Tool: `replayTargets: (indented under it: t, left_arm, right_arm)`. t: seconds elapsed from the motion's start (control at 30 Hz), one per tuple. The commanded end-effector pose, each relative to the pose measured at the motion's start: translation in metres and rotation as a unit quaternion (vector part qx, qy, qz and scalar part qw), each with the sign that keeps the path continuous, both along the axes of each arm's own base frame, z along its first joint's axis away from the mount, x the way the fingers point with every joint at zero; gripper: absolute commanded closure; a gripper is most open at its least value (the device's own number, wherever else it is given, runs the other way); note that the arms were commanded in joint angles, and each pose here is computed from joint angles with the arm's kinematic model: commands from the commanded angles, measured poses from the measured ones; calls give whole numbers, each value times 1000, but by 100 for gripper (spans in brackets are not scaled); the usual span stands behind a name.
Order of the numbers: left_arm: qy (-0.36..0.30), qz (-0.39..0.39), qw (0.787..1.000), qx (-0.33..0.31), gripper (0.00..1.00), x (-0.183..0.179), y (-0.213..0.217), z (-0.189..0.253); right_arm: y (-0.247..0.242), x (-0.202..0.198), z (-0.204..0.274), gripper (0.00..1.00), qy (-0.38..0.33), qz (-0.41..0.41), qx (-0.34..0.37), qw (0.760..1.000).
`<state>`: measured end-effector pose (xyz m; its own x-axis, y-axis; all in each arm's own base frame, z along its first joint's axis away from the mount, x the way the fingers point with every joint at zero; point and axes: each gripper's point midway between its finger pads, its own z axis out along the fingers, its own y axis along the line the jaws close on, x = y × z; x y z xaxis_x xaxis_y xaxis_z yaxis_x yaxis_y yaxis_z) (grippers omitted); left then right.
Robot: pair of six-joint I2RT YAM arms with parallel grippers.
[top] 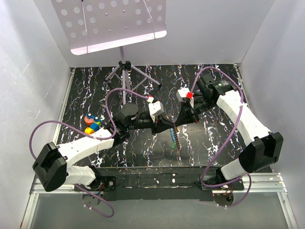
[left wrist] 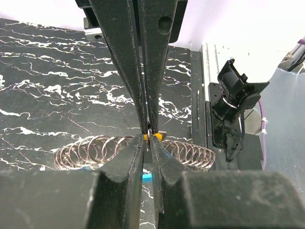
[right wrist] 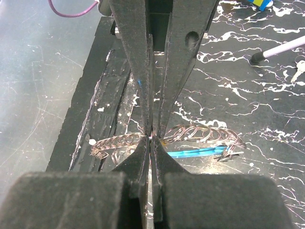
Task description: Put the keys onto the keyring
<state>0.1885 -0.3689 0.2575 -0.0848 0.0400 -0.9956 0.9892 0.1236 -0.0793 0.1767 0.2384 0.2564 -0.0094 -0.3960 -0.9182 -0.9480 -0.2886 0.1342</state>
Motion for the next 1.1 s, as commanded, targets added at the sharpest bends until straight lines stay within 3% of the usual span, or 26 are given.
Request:
replayTargets:
  t: [0.0,0.2,0.27,0.67,0.93,1.07]
  left_arm:
    - [-13,-21,1000,-10,90,-6,-5,17]
    - [-4,-27,1000,-5,92,-7,-6,14]
    - [-2,-32,999,-4,100,-8,-7,15]
    - [7,-19,999,-35,100,-11,-2,25]
    - [18,-2,998,-67,100,-15,6,30]
    - [27,1,995,-95,100,-16,9,38]
  right_arm:
    - [-8,-33,19,99,89,-1,-11,996]
    - [-8,-32,19,99,90,-5,-12,996]
    - [-8,-32,19,99,90,-7,-12,996]
    - [-7,-22,16,99,94,-38,-35,994]
    - [-7,-16,34,75,113,-61,-18,992]
    - [-8,-14,50,68,112,-66,3,992]
